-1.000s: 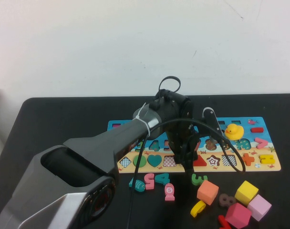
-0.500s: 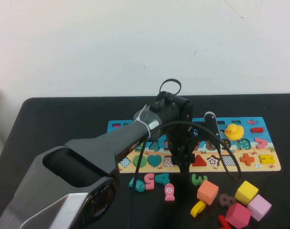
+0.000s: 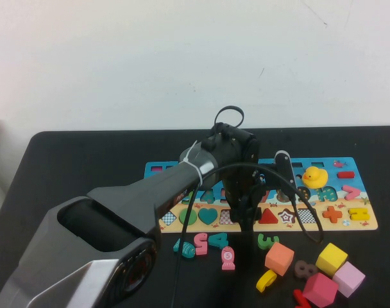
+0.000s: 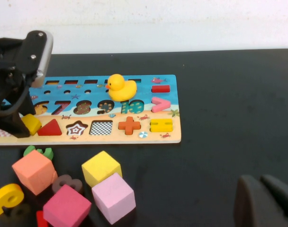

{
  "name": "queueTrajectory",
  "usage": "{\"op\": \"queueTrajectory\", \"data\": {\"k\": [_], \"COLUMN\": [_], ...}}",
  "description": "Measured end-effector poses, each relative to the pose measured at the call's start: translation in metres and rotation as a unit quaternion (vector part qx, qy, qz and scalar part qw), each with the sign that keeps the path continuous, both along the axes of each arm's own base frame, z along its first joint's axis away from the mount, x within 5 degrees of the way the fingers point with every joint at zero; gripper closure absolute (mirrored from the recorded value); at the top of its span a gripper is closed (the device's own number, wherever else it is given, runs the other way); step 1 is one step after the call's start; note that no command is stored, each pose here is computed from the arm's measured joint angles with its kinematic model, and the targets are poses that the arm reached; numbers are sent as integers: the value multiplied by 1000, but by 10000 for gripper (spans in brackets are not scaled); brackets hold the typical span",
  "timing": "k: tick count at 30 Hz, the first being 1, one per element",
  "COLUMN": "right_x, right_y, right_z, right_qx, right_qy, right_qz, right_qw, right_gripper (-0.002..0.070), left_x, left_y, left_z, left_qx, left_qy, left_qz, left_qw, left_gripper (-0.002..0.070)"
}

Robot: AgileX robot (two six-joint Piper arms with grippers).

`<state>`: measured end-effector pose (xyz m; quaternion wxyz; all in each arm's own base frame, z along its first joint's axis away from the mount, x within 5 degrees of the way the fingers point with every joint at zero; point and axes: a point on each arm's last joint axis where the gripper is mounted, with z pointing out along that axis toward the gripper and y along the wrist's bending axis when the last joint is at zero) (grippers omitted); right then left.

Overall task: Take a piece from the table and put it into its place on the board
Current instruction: Place the "Pentagon" into the hole of the Pentagon

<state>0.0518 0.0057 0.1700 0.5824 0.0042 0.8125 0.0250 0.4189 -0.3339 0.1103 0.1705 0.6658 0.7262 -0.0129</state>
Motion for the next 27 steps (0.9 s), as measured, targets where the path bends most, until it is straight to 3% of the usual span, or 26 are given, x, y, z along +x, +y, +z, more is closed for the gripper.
{"op": "queueTrajectory", "data": {"k": [7, 21, 24, 27], "right_x": [0, 0, 0, 0], "right_y": [0, 0, 0, 0], "right_z": [0, 0, 0, 0], "right_qx": [0, 0, 0, 0], "right_qy": [0, 0, 0, 0], "right_qz": [0, 0, 0, 0], "right_qw": [1000, 1000, 1000, 1000], "right_gripper": [657, 657, 657, 657], "left_x": [0, -4, -6, -6], "left_y": [0, 1, 2, 3], "left_z": [0, 19, 23, 28], "left_qx": [0, -3, 0, -1], "left_qy": [0, 11, 15, 13], "left_qz": [-1, -1, -2, -4], "left_qw": [1000, 1000, 1000, 1000], "left_gripper": [279, 285, 333, 446]}}
